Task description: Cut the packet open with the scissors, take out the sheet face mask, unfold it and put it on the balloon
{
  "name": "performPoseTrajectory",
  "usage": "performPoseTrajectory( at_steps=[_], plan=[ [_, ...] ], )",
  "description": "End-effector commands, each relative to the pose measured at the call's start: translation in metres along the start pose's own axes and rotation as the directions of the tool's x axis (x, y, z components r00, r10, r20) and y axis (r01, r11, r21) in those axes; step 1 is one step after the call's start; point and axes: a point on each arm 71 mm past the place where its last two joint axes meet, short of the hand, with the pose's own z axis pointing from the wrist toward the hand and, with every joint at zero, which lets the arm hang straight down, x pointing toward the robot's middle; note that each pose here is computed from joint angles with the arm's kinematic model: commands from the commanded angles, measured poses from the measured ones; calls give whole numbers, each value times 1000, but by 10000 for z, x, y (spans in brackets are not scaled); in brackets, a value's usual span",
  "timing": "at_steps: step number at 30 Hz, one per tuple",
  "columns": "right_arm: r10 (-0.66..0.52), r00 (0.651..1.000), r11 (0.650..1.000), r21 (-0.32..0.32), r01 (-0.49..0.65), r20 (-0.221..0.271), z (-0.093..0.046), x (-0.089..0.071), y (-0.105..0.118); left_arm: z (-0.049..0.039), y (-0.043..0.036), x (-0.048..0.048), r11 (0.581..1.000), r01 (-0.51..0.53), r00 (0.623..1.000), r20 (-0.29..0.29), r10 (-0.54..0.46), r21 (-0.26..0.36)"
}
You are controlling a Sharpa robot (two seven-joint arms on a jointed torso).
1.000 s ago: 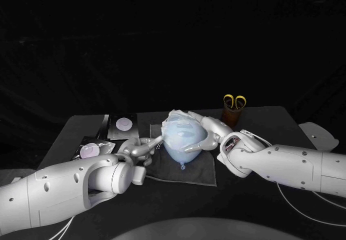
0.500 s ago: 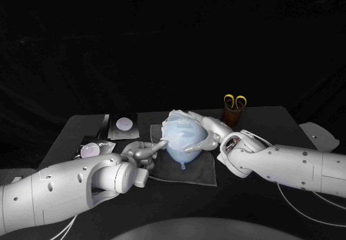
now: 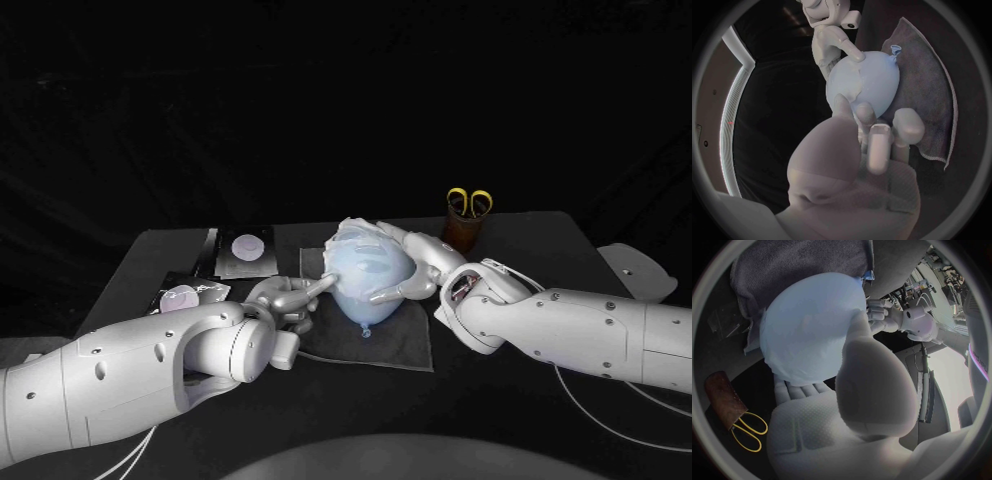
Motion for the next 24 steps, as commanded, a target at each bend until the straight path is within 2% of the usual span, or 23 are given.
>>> performPoseTrajectory(
  at_steps=[1,5,15,24],
  plan=[
    [-7,999,1000,9,8,-53,-23,89,-10,-5,-53,43,999,1,1000,-16,0,49],
    [-7,999,1000,9,8,-54,-21,92,-7,-4,-56,50,999,3,1000,-9,-2,49],
    [-7,998,1000,8,8,-56,-16,97,-2,-12,-76,11,997,14,998,52,-18,77],
    [-7,998,1000,8,8,-57,-14,101,2,-14,-88,8,995,24,997,75,-31,94]
  ],
)
